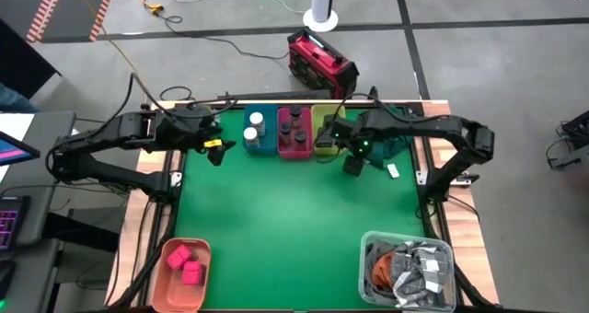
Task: Sort spices by type
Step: Put the black seasoning can into the yellow bin
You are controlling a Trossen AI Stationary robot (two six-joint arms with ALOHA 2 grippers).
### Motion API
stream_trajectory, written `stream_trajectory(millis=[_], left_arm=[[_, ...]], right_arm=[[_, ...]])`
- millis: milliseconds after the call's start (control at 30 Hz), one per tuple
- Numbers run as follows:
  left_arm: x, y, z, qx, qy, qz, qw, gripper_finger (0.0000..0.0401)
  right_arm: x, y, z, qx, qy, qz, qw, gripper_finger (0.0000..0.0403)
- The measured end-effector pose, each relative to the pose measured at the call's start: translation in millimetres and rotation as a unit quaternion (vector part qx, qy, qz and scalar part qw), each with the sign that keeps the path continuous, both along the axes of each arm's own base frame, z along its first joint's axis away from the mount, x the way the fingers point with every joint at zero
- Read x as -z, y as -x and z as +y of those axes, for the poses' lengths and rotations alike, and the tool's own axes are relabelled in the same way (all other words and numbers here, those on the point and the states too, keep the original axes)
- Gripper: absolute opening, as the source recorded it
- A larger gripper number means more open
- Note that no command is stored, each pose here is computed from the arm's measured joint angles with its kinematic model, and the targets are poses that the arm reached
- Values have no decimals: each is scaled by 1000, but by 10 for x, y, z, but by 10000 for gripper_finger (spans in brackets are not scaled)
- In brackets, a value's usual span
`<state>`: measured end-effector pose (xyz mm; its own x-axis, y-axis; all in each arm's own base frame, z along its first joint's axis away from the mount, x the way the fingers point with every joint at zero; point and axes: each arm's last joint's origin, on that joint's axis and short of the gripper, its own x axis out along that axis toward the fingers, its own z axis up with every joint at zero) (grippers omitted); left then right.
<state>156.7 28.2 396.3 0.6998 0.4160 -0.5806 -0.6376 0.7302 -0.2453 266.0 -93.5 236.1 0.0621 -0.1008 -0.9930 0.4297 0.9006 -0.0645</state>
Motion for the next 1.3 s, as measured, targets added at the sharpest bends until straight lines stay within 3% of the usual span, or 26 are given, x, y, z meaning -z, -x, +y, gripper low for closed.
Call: stream_trajectory(millis=[367, 700, 867, 1100, 1300], left_arm=[[6, 5, -1, -1, 3, 3, 1000, 300], [7, 5, -1, -2, 4, 3, 1000, 300], [6, 5, -1, -2, 3, 3, 1000, 300], [5, 5, 2, -6, 2, 2, 1000, 300], [5, 5, 2, -7, 3, 1, 1000, 300]], right_arm=[[271, 23, -15, -12, -31, -18, 999, 282], [489, 16, 59, -24, -24, -44, 998, 274], [617, 48, 64, -14, -22, -54, 998, 237], [673, 47, 63, 2, -19, -69, 997, 143], [467, -66, 44, -3, -31, -93, 995, 140]])
